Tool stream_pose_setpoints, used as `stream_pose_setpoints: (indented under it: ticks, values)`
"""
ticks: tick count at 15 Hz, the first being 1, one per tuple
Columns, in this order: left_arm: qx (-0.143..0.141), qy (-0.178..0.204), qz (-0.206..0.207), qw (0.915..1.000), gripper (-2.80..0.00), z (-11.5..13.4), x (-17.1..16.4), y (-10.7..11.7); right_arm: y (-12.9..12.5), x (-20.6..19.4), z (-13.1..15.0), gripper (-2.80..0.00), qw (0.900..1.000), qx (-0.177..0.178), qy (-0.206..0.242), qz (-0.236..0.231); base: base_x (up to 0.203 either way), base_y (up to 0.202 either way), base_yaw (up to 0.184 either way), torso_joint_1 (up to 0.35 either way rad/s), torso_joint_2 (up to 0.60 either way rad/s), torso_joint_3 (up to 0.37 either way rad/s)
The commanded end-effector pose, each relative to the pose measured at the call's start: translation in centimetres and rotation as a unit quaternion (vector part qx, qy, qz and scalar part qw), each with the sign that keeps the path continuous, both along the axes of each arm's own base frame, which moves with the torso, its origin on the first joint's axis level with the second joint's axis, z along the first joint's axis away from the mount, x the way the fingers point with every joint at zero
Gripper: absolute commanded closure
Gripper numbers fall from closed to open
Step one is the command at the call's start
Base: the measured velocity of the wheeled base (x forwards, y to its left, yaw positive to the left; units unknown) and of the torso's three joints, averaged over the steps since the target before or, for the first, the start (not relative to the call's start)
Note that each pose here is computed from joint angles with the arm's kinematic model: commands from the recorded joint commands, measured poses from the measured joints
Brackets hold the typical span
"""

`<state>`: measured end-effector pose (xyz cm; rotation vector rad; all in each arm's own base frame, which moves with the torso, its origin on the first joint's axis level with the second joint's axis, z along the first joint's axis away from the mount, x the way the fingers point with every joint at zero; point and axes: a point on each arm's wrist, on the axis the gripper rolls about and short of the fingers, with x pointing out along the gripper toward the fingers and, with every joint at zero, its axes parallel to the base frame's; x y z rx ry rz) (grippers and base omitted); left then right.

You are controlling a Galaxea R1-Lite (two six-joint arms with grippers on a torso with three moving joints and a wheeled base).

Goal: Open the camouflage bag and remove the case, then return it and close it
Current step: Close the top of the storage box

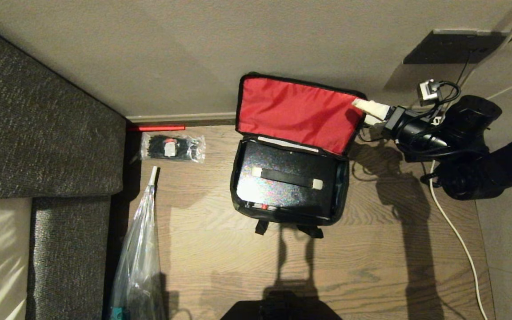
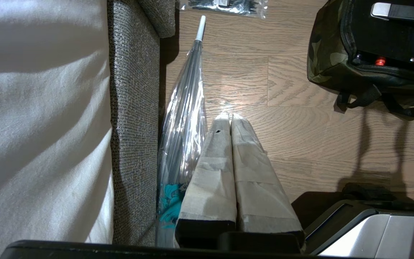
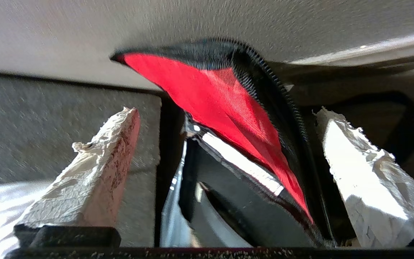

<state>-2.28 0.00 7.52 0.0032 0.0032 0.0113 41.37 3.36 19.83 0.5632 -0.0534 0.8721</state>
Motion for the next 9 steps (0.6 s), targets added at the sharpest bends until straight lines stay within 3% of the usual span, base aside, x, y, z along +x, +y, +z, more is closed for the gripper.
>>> stream_pose_setpoints:
  ticks: [1, 9]
  values:
    - [0.0, 0.001, 0.0, 1.0, 0.0, -0.09, 0.01, 0.0, 0.26, 0.93, -1.16, -2.8, 1.0, -0.02, -0.015, -0.004, 0.0, 0.0, 0.0, 0.0, 0.0, 0.0]
    - [-0.001, 0.001, 0.0, 1.0, 0.0, -0.09, 0.01, 0.0, 0.19, 0.81, -1.44, -2.8, 0.999, -0.032, -0.023, -0.01, 0.0, 0.0, 0.0, 0.0, 0.0, 0.0]
